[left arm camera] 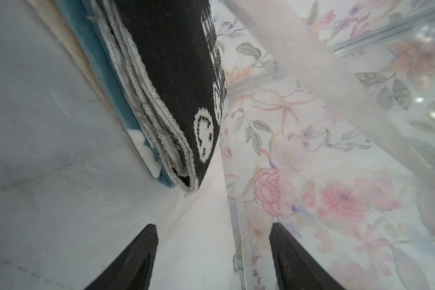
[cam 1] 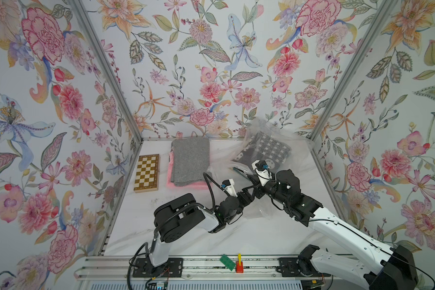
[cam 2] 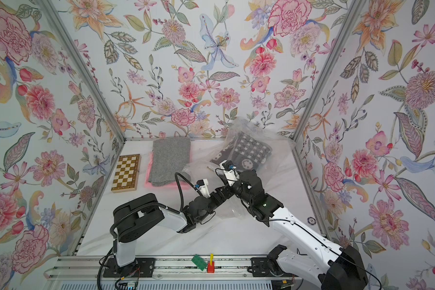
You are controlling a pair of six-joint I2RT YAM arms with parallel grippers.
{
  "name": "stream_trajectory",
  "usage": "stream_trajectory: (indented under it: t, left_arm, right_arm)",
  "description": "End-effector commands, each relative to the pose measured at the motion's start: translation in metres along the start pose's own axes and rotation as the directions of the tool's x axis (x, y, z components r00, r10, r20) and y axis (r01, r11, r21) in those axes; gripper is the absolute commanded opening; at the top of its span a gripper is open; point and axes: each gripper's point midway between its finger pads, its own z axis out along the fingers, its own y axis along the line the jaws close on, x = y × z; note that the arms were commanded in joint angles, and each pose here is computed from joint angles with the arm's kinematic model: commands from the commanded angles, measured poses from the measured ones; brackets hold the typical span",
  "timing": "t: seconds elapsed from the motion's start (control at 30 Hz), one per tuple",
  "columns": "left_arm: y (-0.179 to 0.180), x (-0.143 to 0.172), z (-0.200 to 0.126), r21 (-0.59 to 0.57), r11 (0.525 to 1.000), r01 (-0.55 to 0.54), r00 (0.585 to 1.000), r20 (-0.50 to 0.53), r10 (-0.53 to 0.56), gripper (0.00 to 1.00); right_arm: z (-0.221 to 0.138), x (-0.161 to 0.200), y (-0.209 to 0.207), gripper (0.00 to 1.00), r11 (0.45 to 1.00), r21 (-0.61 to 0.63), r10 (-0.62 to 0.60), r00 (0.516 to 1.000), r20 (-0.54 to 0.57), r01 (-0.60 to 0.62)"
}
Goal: Take the blanket out of the vacuum bag
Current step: Take out the blanket from the vacuum bag.
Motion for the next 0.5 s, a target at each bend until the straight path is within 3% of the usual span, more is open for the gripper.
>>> stream_trajectory:
  t: [0.0,0.27,0.47]
  left_arm:
    - [0.002,0.01,0.014,0.04,0.993,0.112,0.994,-0.012,-0.112,0.74]
    - [0.01,0.016,0.046,0.022,0.997,0.069,0.997,-0.033,-0.068,0.75]
    - [0.018,0.012,0.065,0.02,0.995,0.095,0.995,-0.034,-0.095,0.75]
  right_arm:
    - [-0.002,-0.005,0.009,0.0,0.999,-0.037,0.001,0.999,0.051,0.001]
    - [-0.007,0.002,0.007,0.0,1.0,-0.021,-0.009,0.989,0.147,0.012]
    - [-0.012,-0.003,0.009,0.0,0.999,-0.036,-0.004,0.981,0.193,0.011]
